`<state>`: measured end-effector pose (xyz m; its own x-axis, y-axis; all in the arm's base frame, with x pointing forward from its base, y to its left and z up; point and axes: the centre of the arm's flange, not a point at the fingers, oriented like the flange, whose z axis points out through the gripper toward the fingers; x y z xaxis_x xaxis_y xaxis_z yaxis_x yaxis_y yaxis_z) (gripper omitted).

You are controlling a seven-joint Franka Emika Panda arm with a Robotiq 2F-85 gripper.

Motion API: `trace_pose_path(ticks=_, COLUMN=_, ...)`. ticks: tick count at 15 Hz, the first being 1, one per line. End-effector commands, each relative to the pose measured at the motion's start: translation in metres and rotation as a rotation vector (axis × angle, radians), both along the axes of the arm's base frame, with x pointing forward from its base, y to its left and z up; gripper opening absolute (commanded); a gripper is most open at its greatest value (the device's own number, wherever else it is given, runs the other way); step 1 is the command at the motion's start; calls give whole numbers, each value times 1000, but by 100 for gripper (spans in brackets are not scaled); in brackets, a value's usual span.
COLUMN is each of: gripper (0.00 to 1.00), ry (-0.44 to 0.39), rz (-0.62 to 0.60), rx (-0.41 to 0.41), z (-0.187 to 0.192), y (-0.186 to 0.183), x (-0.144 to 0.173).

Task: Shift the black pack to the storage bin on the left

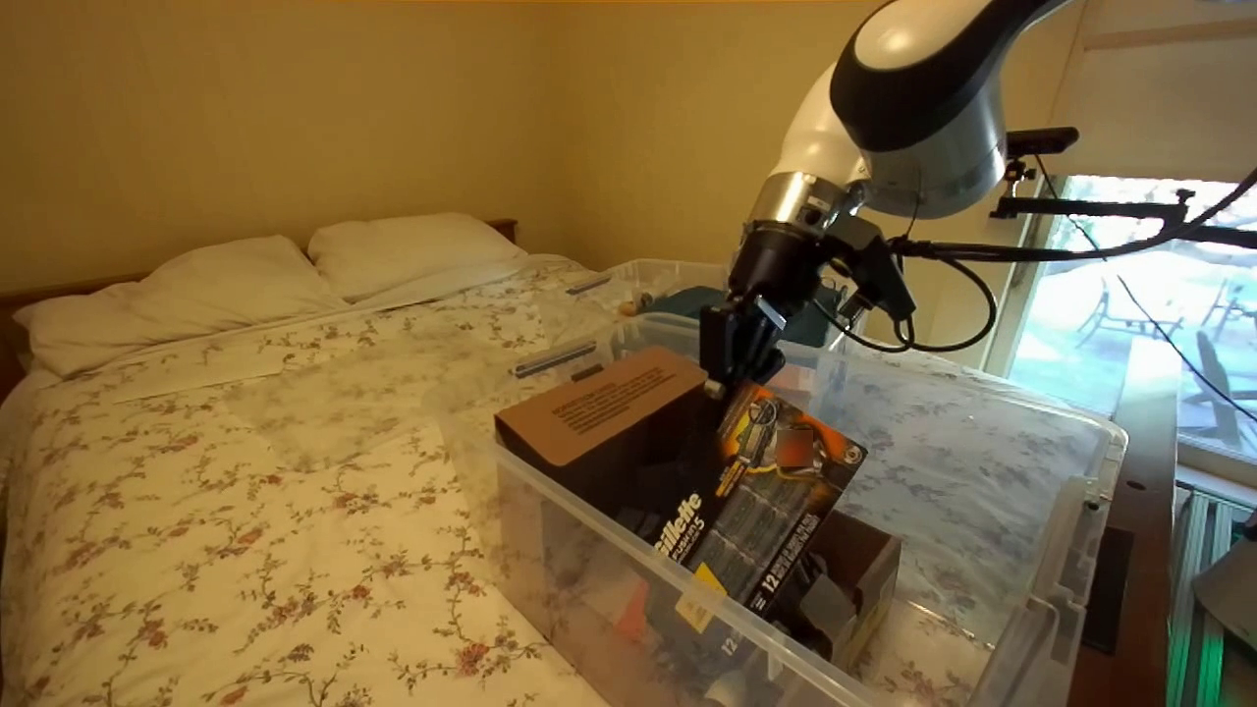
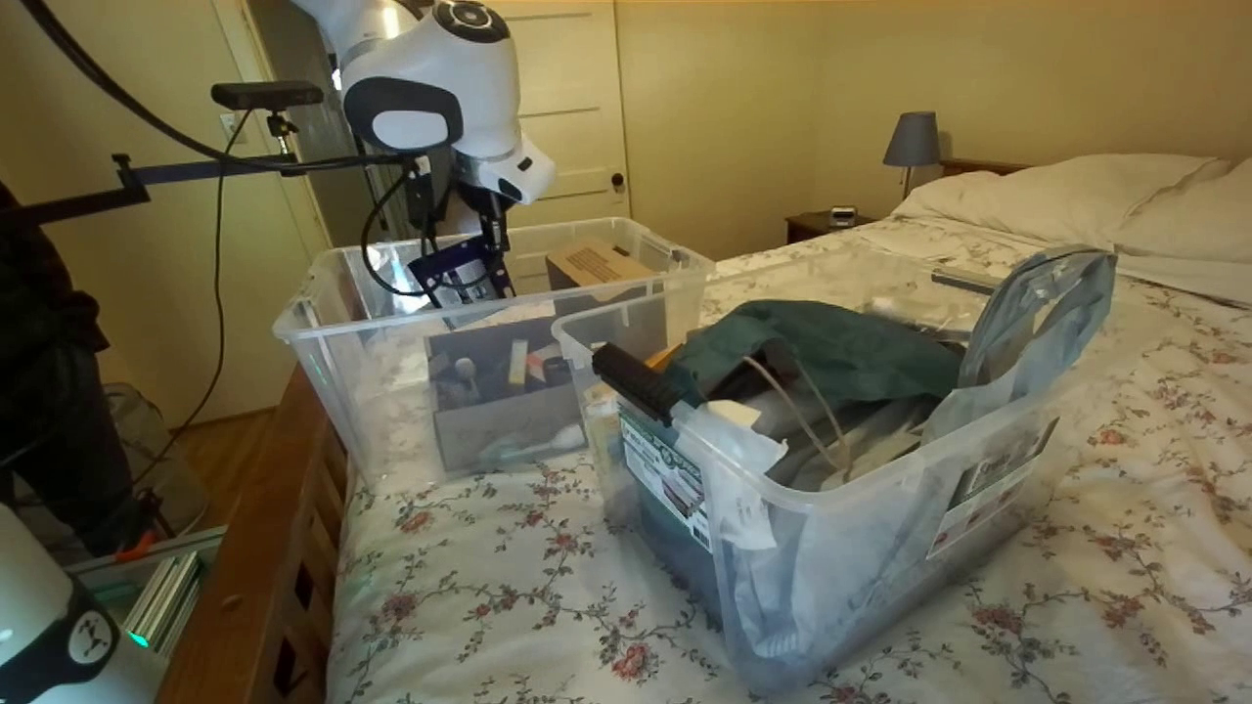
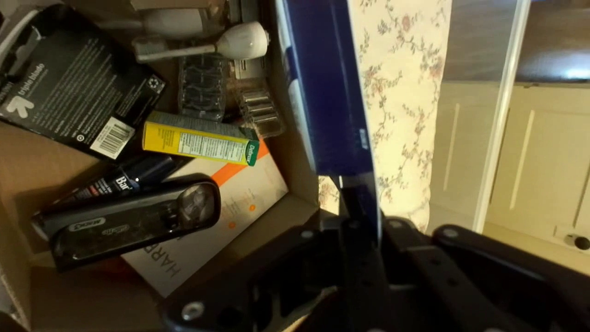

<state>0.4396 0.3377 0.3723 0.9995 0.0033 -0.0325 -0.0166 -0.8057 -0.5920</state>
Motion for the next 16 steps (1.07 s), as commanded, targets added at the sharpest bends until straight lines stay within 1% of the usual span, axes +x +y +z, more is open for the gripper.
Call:
trace_pose_path(ticks=1, gripper=32, ry=48, rz=38, rx=24, z=-7, y=6, x=19)
trace_pose_path(ticks=3, gripper=46, ry=74, rz=24, rx=20, z=-8, y=0, x=22)
trace_pose_path(ticks=4, gripper=55, ry=80, rz=16, rx=10, z=-8, y=-2, x=23)
trace_pose_path(ticks=5, gripper=60, ry=74, rz=7, rx=2, z=-7, y=-4, x=24)
trace_pose_path(ticks=7, gripper=75, ry=-5, rz=-33, rx=-28, z=6, y=-13, x=24)
trace_pose_path(ticks=10, gripper=95, ry=-166, rz=-133, rx=-58, z=53, y=-45, x=22)
trace_pose_path(ticks=11, gripper=99, ry=-221, rz=-161, rx=-48, z=73, y=-55, x=23)
trace_pose_path(ticks=12, gripper=100, ry=-272, rz=-191, rx=-58, z=90, y=-64, x=27)
trace_pose_path(ticks=13, gripper=100, ry=-321, rz=-216, rx=-78, z=104, y=-75, x=32)
trace_pose_path(ticks=16, gripper=100, ry=-449, rz=-287, rx=-174, z=137, y=-119, x=64)
